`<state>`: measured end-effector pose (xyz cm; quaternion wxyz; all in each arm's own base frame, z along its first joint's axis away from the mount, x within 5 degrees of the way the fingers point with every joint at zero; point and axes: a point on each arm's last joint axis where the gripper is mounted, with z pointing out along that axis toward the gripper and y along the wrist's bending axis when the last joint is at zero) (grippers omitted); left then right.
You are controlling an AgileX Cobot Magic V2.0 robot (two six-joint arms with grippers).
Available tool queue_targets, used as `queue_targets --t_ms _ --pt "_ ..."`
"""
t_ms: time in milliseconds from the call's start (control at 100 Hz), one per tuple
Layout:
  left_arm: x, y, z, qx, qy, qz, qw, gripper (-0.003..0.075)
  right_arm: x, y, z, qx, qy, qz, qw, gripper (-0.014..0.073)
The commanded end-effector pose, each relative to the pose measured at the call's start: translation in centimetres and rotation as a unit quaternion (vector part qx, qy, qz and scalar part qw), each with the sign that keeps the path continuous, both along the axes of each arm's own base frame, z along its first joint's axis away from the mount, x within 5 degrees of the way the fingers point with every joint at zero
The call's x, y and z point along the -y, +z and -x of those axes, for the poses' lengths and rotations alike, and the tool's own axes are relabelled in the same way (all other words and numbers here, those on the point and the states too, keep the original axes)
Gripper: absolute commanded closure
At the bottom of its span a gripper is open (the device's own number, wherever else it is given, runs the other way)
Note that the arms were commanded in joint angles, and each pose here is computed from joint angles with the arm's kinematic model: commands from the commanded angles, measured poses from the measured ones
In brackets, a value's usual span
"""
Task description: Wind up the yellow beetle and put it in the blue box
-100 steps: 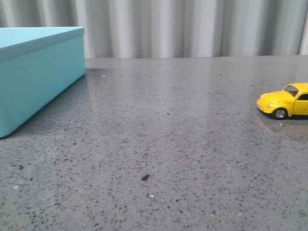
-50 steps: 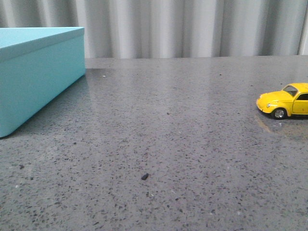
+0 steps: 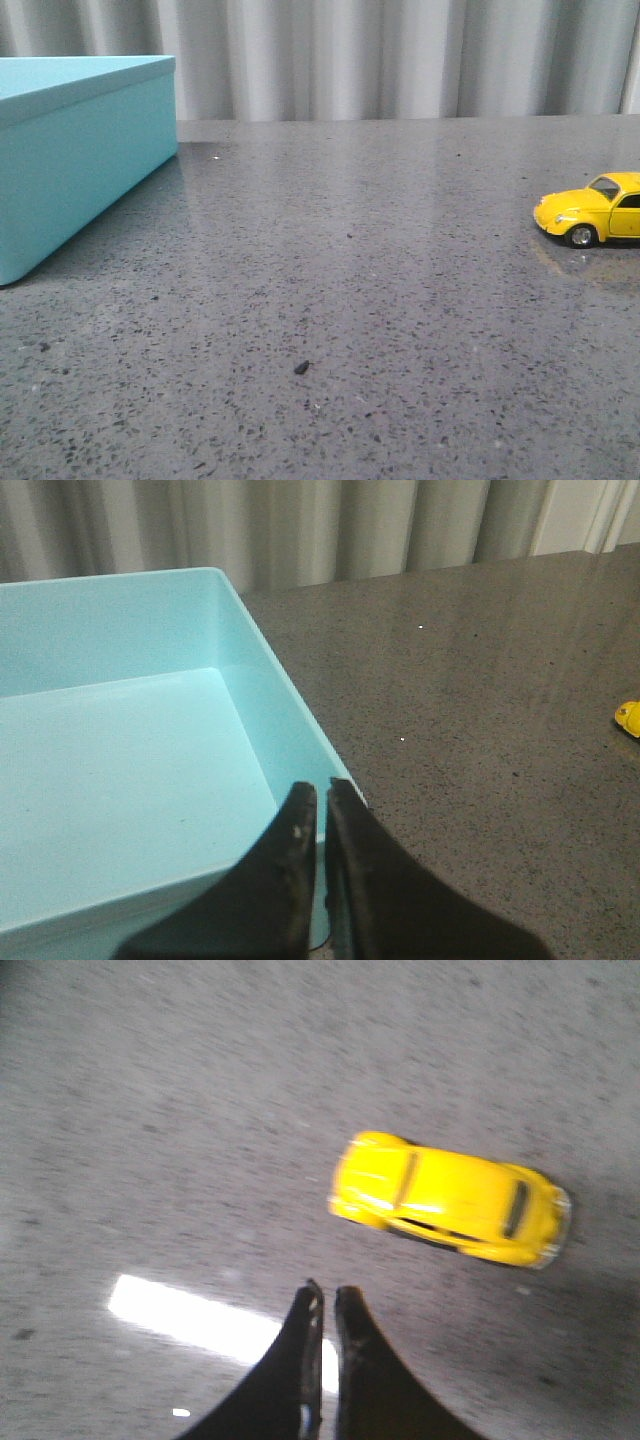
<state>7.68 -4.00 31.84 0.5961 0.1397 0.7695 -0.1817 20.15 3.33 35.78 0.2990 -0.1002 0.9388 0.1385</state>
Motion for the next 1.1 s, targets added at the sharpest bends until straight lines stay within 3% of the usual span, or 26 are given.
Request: queue_targets --t_ms 0,110,430,1090 --pt "0.0 1.5 -0.3 0.031 0.009 0.023 0.999 0.0741 0.4 0.7 -1.5 -0.007 -0.023 0.043 0.999 0.0646" --pt "0.0 1.5 -0.3 0.031 0.009 0.023 0.999 0.0741 0.1 0.1 -2.8 -0.026 -0.030 0.076 0.996 0.0646" --pt "-0.2 1.3 -0.4 0.038 0.015 0.012 0.999 0.0741 -1.1 -1.9 -5.7 -0.035 -0.017 0.076 0.996 0.0646" --pt "-0.2 1.4 -0.4 0.042 0.018 0.012 0.999 0.0741 -1.5 -4.0 -7.4 -0.069 -0.016 0.074 0.995 0.0646"
